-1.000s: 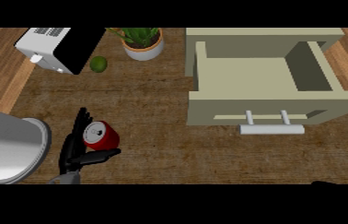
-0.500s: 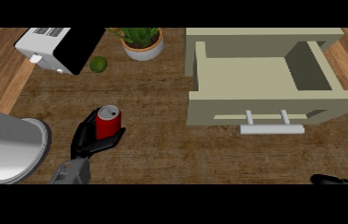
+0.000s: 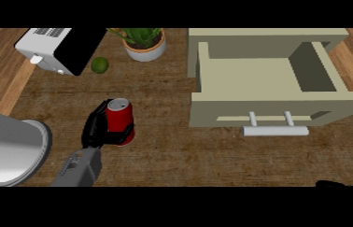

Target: Pick up the can, place it into the drawer and close the drawer

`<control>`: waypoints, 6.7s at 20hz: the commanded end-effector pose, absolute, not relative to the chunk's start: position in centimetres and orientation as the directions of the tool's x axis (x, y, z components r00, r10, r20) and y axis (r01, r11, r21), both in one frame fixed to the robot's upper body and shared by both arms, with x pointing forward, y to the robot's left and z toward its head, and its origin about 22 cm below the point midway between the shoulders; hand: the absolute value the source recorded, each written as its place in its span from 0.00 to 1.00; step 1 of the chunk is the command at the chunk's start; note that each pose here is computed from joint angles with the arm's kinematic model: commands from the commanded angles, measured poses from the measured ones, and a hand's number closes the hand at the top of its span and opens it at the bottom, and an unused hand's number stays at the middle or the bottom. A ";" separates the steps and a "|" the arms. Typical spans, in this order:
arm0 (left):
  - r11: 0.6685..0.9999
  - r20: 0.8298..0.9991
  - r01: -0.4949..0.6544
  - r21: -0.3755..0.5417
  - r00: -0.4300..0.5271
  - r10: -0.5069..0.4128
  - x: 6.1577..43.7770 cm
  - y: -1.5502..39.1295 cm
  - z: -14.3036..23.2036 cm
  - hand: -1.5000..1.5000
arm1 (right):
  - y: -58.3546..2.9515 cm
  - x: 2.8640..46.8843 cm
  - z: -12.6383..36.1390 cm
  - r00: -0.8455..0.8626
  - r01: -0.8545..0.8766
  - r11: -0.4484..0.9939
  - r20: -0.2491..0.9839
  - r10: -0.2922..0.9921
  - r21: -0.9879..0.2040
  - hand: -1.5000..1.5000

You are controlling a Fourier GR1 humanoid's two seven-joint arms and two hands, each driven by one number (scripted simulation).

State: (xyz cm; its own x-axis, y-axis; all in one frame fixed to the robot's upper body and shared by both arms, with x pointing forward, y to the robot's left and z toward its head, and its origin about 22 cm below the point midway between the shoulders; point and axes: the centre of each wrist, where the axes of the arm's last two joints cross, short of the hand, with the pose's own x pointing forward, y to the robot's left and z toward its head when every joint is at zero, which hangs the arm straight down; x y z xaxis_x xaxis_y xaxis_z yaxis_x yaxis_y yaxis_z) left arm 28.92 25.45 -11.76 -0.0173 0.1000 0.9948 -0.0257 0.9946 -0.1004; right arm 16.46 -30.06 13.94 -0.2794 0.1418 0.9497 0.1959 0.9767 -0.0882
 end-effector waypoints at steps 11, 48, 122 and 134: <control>0.993 0.992 0.043 -0.106 -0.070 0.108 37.2 18.2 -4.3 1.00 | -30.4 15.8 15.4 -0.300 0.205 0.974 0.941 0.158 -0.099 0.00; 0.980 0.990 0.183 0.076 -0.127 -0.053 41.8 -0.5 25.1 1.00 | -30.3 18.6 15.3 -0.313 0.218 0.971 0.936 0.164 -0.097 0.00; 0.998 0.992 -0.058 0.026 -0.118 -0.033 45.4 5.1 26.6 0.00 | -18.1 41.8 5.8 -0.209 0.423 0.309 0.240 0.948 -0.852 0.00; 0.997 0.988 -0.055 0.051 -0.143 -0.059 45.2 9.0 27.2 0.00 | -18.3 46.4 12.1 -0.173 0.499 0.251 0.188 0.967 -0.830 0.00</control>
